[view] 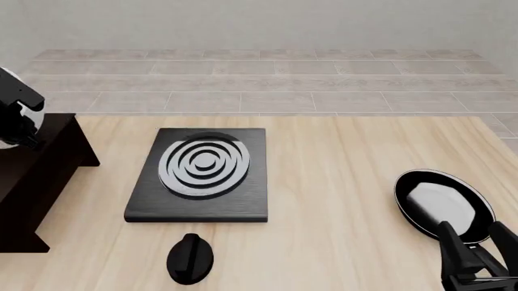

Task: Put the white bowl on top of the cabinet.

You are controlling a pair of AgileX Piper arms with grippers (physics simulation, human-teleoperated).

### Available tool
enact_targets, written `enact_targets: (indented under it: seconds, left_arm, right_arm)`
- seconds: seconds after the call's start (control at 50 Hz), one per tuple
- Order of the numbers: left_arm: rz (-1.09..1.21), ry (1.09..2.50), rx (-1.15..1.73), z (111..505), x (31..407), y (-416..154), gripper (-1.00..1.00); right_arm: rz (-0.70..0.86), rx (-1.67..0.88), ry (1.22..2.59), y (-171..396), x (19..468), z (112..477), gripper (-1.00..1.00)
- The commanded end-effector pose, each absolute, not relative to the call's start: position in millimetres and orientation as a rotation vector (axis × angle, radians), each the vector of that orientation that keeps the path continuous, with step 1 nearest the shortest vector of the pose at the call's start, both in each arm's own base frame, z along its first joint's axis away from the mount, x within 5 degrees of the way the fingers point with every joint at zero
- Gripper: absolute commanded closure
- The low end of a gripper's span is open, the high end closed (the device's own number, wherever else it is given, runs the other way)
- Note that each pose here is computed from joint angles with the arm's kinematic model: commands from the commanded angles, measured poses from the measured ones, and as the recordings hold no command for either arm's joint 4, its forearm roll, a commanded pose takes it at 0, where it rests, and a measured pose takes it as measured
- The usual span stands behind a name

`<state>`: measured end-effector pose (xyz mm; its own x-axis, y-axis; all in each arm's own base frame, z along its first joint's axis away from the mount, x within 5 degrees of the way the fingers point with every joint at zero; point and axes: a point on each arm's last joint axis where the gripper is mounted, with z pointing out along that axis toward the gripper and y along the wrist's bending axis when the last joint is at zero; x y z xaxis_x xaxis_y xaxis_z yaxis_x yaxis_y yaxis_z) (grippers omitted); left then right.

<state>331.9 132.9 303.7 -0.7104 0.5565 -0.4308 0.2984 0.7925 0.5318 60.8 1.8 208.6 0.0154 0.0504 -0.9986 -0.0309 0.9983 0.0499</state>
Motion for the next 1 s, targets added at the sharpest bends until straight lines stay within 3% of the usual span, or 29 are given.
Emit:
enact_targets:
  seconds: [0.02, 0.32, 0.66, 0.68, 1.0]
  left_arm:
    - [0.600, 2.422, 0.587, 293, 321, 146, 1.00]
    - [0.569, 2.473, 0.593, 261, 316, 148, 1.00]
    - [0.556, 2.478, 0.579, 266, 319, 146, 1.00]
    - [0.557, 2.478, 0.580, 266, 319, 147, -1.00]
    - [0.568, 2.463, 0.586, 282, 318, 145, -1.00]
  right_arm:
    - [0.052, 0.017, 1.554, 1, 61, 209, -1.00]
    - [0.048, 0.013, 1.558, 1, 61, 208, -1.00]
    - [0.046, 0.006, 1.560, 2, 61, 208, -1.00]
    - [0.045, 0.006, 1.560, 2, 61, 208, -1.00]
    - [0.045, 0.001, 1.562, 2, 62, 208, -1.00]
